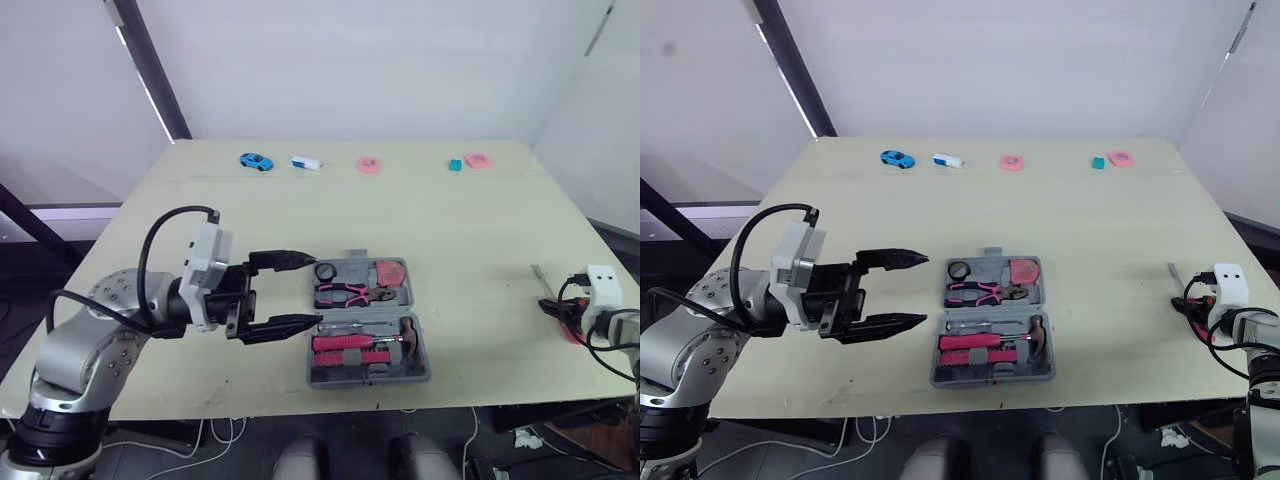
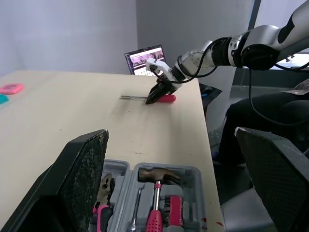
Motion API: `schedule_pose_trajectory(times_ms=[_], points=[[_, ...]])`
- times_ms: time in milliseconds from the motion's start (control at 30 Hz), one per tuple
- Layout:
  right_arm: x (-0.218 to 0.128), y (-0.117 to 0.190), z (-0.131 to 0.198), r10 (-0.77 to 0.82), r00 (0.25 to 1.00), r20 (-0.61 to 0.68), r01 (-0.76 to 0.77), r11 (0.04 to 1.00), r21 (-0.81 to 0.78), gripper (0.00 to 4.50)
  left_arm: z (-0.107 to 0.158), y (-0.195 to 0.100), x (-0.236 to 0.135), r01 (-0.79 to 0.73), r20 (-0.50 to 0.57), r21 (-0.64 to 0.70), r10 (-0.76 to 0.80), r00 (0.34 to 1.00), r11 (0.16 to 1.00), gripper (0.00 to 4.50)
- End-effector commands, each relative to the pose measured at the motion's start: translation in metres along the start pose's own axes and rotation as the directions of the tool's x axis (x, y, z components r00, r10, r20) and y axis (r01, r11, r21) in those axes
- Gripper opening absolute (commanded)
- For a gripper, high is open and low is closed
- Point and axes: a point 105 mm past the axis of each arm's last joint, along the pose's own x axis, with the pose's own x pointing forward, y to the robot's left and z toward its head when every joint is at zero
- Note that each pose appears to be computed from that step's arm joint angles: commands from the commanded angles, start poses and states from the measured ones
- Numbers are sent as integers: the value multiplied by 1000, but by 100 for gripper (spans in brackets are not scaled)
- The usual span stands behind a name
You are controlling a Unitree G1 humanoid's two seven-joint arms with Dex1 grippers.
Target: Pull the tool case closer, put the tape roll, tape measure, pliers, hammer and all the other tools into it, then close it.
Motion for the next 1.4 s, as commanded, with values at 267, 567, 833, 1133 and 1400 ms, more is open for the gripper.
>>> schedule_pose_trajectory(times_ms=[267,567,833,1133,1400], points=[[-10,12,20,26,999,41,-22,994,-108,43,3,-6,3,42,12,22,-43,999,999,450],[-21,97,33,152,986,64,-149,987,-58,43,-2,-9,5,57,9,24,-57,998,998,450],[-25,152,26,33,996,86,-32,999,-13,43,-3,-9,5,64,6,32,-64,998,997,450],[-34,181,-4,47,998,40,-48,998,30,43,-1,-12,7,82,7,36,-82,997,996,450],[-28,184,-22,34,999,28,-36,995,88,43,-2,-12,5,89,-4,37,-89,996,995,450]])
